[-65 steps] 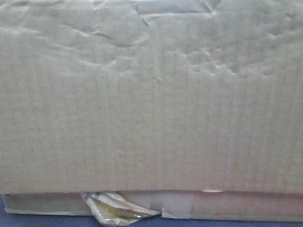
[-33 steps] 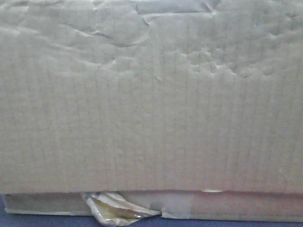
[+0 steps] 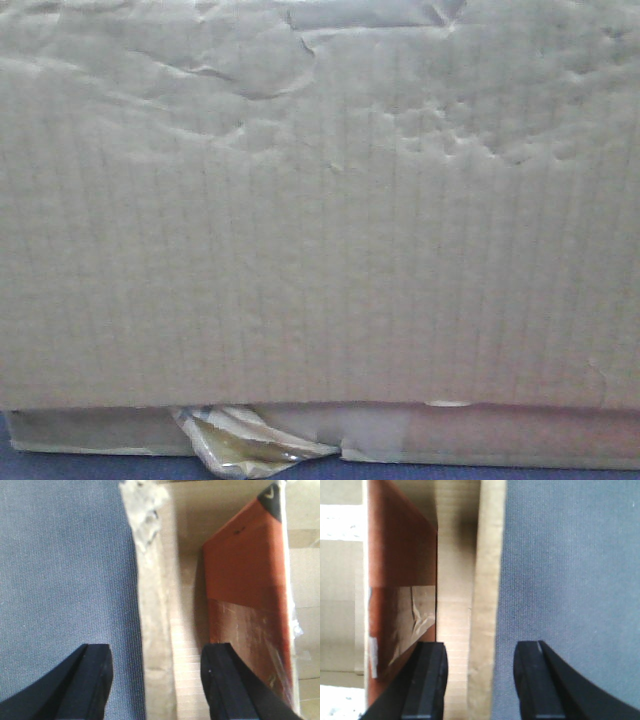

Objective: Stack two boxes on right shelf middle
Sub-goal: 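Lift the cardboard box stack off the table with both grippers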

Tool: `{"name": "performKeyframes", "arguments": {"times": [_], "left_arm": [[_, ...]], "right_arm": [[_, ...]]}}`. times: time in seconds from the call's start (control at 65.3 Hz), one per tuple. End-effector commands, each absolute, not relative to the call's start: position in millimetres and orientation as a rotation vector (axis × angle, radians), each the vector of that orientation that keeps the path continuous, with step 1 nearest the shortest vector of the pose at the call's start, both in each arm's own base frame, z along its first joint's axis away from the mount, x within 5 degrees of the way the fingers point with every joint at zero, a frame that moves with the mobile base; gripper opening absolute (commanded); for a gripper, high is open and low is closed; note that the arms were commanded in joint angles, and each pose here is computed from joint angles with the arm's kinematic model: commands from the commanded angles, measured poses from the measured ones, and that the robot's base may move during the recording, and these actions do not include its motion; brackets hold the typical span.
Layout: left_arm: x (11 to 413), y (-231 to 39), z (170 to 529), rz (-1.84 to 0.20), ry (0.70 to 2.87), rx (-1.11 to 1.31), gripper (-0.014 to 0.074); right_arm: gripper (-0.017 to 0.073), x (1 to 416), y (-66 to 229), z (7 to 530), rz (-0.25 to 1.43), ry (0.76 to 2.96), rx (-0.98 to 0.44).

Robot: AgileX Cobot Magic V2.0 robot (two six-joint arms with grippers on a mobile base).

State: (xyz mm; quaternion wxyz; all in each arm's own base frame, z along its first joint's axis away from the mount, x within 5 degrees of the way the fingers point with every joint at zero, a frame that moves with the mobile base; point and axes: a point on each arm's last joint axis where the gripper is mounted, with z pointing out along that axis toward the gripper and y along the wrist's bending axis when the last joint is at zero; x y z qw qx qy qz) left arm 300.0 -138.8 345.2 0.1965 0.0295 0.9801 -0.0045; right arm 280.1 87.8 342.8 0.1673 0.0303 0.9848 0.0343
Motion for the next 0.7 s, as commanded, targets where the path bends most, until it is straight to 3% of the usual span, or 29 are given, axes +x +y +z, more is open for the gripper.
{"name": "performKeyframes", "arguments": {"times": [0.0,0.337,0.444,0.566,0.689], "left_arm": [[298.8,-136.3,348.1,-0.022,2.736,0.075,0.0309],[298.8,-136.3,348.1,-0.023,2.736,0.069,0.0289],[299.6,-137.0,345.7,-0.03,2.744,0.025,0.0142],[302.2,-138.3,341.4,-0.023,2.756,0.026,-0.0109],[302.1,-138.3,343.9,-0.028,2.749,0.025,-0.0111]], "right_arm": [[0.0214,280.4,88.5,344.7,0.097,2.791,0.062],[0.0209,280.4,88.5,344.7,0.097,2.791,0.063],[0.0098,280.4,88.5,344.7,0.097,2.791,0.059],[-0.0172,280.6,88.0,344.8,0.086,2.789,0.047],[-0.0153,281.5,85.3,345.0,0.047,2.779,0.061]]}}
